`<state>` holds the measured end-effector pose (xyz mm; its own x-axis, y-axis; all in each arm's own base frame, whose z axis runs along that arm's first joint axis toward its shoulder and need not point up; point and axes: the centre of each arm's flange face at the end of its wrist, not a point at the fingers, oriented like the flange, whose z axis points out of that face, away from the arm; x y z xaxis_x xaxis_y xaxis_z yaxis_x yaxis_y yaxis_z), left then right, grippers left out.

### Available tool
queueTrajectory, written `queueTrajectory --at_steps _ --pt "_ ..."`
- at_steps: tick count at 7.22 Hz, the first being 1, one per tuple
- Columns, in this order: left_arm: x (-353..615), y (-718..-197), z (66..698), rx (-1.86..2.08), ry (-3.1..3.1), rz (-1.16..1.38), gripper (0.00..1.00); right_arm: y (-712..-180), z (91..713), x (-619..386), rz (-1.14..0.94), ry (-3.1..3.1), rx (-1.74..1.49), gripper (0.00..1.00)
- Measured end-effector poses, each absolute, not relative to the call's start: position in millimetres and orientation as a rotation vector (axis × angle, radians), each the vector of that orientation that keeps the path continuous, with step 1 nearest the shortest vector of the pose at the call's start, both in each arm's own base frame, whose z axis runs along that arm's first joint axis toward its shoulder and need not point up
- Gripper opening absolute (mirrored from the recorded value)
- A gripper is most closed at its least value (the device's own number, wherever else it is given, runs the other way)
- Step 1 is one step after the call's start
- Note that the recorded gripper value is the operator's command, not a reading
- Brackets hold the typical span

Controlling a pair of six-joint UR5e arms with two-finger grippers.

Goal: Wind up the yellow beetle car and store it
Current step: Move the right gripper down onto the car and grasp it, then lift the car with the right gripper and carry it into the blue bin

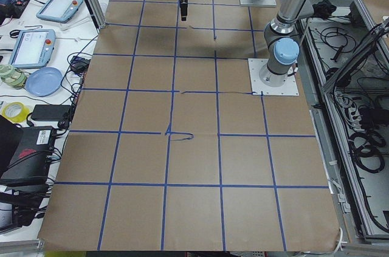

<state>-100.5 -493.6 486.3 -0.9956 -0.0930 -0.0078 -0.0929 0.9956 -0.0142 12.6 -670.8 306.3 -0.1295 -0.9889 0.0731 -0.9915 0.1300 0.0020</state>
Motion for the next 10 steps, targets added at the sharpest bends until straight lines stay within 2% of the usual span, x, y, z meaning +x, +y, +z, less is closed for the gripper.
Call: queueTrajectory --at_steps 4,8,10 --pt "-99.8 -496.0 485.8 -0.147 3.134 -0.037 1.00 -671.7 253.7 -6.7 0.000 -2.266 2.115 1.00" --pt "-100.0 -496.3 486.7 -0.133 3.135 -0.041 1.00 -652.5 208.1 -25.9 0.019 -2.164 2.202 1.00" --pt "-100.1 -496.1 485.3 -0.134 3.133 -0.037 1.00 -649.1 198.4 -28.4 0.030 -2.149 2.211 0.76"
